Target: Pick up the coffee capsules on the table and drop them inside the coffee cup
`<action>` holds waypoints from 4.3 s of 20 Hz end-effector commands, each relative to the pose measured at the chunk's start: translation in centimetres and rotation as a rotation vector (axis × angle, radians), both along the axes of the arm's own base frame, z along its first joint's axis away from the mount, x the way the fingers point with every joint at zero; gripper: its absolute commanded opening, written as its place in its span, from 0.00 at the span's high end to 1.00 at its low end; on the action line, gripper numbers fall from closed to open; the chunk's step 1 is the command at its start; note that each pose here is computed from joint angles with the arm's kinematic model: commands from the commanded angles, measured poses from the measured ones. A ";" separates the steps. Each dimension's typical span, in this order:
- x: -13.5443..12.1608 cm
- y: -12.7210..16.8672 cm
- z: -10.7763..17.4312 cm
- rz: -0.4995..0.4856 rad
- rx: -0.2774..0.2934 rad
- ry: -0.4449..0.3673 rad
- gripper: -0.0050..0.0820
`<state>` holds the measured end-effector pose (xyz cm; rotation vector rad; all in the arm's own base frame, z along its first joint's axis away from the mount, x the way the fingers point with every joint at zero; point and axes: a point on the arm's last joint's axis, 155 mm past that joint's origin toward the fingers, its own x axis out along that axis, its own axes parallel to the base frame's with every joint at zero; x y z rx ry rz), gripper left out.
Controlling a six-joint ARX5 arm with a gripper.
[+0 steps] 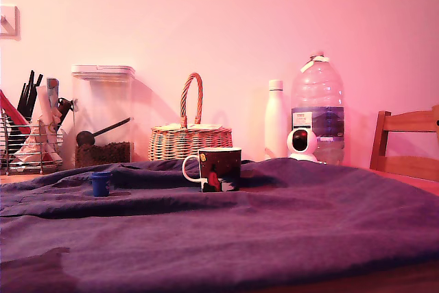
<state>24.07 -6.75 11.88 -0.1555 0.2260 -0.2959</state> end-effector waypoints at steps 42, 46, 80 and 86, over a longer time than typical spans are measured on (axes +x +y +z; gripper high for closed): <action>5.1 0.6 1.2 0.070 0.041 -0.033 0.28; 5.8 0.6 0.4 0.075 0.049 -0.019 0.28; 18.1 -2.9 -5.7 -0.023 0.095 -0.054 0.29; 20.5 -3.3 -6.5 -0.039 0.090 -0.048 0.29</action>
